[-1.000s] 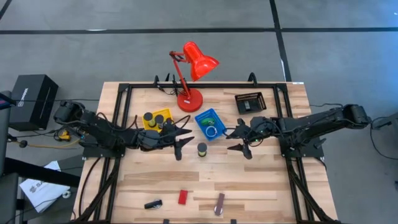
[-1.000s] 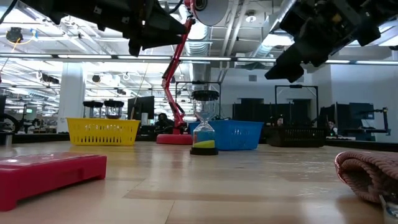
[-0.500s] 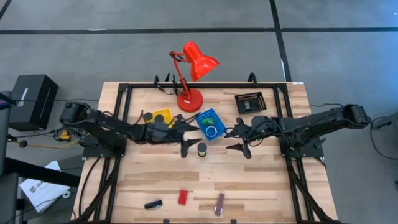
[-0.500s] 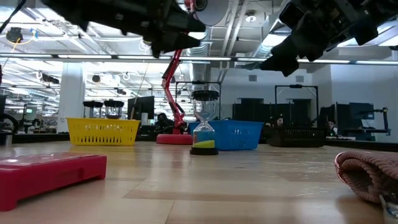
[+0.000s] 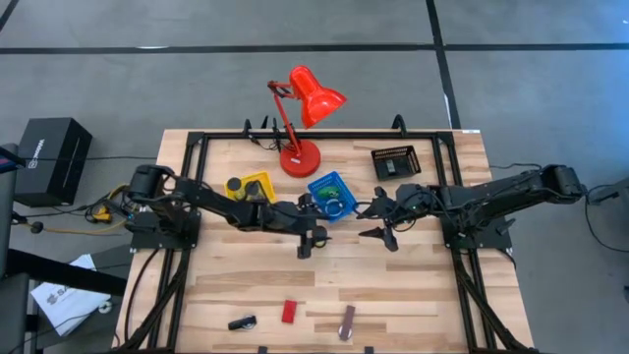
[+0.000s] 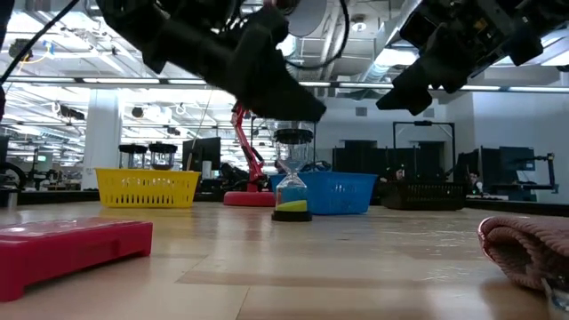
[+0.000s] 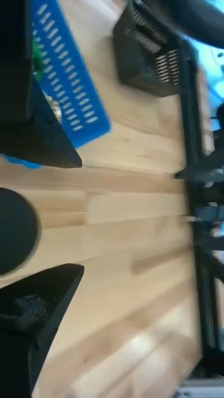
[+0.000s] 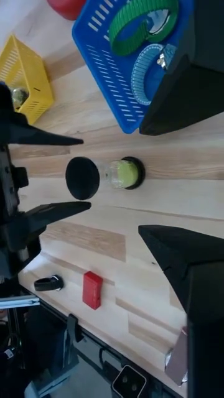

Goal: Pick & Place Office items
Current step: Put the light green hourglass into the yellow bin

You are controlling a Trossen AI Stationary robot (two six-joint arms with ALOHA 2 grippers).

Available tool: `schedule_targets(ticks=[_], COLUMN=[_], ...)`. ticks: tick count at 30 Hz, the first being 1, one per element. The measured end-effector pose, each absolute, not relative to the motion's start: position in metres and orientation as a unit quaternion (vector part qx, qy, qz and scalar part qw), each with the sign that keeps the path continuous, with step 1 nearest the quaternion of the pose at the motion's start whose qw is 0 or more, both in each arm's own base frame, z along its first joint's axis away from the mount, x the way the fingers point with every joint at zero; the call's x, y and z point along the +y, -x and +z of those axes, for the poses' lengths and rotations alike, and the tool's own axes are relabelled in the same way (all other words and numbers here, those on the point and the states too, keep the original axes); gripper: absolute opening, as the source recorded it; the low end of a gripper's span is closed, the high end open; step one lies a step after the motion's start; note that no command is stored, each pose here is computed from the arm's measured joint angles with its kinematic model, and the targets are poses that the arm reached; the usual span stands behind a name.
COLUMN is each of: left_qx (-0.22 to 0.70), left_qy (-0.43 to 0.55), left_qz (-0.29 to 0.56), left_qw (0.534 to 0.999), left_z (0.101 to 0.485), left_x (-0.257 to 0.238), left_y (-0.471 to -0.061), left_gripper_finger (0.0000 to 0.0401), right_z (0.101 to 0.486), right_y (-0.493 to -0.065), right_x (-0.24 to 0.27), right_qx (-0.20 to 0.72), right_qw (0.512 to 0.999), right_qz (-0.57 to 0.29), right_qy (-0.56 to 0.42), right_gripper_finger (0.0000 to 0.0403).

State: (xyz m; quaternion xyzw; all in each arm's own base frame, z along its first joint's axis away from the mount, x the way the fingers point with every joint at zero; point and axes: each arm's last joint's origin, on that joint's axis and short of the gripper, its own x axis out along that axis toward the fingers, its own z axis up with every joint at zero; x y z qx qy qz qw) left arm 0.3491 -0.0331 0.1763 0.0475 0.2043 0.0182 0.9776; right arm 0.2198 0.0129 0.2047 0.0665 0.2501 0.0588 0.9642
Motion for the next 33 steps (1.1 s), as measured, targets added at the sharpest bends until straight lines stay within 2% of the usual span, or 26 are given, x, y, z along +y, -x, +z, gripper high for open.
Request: schedule_targets(ticks=[8,14,22,33], left_qx=[0.221,0.236,0.243,0.272], left_qy=[-0.026,0.007,0.013,0.018], left_qz=[0.026,0.018,0.014,0.014], left_qw=[0.975,0.971,0.97,0.962], left_z=[0.17,0.164,0.161,0.156], left_x=[-0.033,-0.035,-0.034,-0.031], left_y=[-0.349,-0.345,-0.343,-0.34], left_gripper_finger=[0.0315,0.0332,0.0326,0.0292], right_z=[0.204,0.204,0.204,0.204], right_y=[-0.219,-0.219,-0.219,-0.219], right_x=[0.013,0.013,0.013,0.013], right_qx=[0.256,0.257,0.257,0.257], right_qw=[0.963,0.962,0.962,0.962], right_qz=[0.058,0.057,0.057,0.057], right_qy=[-0.068,-0.07,-0.072,-0.072], right_gripper_finger=[0.024,0.024,0.024,0.024])
